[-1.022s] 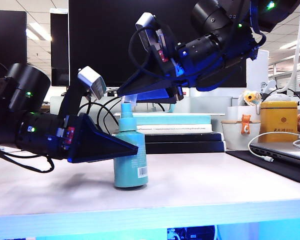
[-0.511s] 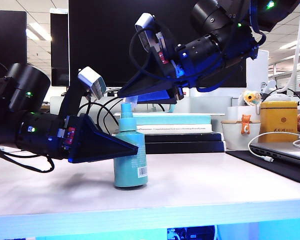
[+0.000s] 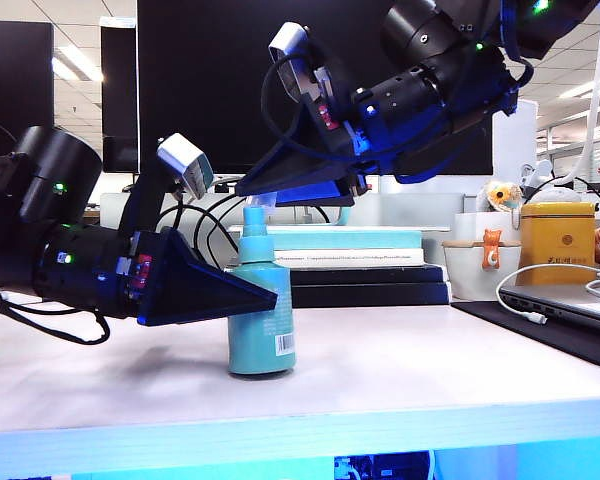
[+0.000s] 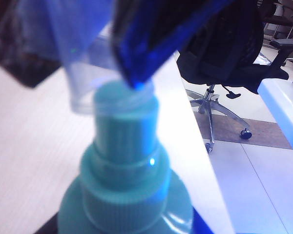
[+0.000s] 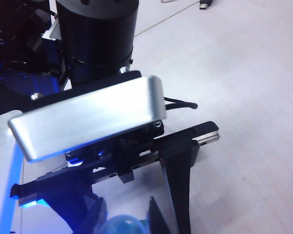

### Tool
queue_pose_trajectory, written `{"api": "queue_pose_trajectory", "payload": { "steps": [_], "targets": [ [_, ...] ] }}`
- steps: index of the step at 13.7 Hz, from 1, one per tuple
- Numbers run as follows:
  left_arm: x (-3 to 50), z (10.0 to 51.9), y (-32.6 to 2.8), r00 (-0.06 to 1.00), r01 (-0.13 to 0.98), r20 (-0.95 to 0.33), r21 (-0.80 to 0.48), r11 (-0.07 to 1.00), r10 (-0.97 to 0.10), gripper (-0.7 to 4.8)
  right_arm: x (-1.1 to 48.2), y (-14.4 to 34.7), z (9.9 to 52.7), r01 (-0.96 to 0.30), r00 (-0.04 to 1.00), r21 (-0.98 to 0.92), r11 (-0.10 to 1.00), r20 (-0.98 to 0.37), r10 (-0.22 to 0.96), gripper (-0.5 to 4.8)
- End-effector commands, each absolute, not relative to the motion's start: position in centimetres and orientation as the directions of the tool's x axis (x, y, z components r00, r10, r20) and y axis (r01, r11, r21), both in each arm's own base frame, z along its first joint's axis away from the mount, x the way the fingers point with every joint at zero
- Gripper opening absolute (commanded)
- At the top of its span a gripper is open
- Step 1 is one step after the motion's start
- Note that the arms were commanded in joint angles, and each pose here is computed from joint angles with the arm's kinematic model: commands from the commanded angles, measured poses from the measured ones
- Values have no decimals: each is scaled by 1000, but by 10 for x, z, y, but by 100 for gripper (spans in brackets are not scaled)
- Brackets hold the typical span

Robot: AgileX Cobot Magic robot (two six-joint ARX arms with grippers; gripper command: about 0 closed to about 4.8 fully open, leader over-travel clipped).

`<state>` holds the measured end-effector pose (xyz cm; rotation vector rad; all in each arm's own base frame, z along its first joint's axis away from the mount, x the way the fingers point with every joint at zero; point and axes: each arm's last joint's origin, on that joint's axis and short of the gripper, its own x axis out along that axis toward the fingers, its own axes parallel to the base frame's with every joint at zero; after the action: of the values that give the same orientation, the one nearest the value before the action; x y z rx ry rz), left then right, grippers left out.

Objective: Pick up the sprayer with the left hand, pick up its lid with the right hand then put the lid on the sprayer.

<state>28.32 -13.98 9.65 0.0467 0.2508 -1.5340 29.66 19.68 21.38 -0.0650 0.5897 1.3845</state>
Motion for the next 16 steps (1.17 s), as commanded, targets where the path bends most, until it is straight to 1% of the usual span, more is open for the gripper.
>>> {"api": "queue_pose_trajectory", "payload": {
  "steps": [1,5,6,7,16],
  "targets": [
    [284,100,-141,9,994,-179,-107,29,-984,267,296,196,207,-923,76,301,241,-472,878,10],
    [285,100,-141,-1,991,-174,-133,22,-985,266,297,197,201,-917,67,315,245,-484,873,10],
    [285,101,-142,-7,989,-172,-144,18,-985,245,297,197,200,-917,66,316,245,-485,872,10],
    [287,102,-142,-8,988,-176,-153,20,-984,236,297,197,201,-918,68,313,244,-482,873,10],
    [289,102,-143,-11,989,-180,-148,16,-984,236,296,196,199,-919,60,311,242,-498,865,10]
  ]
}}
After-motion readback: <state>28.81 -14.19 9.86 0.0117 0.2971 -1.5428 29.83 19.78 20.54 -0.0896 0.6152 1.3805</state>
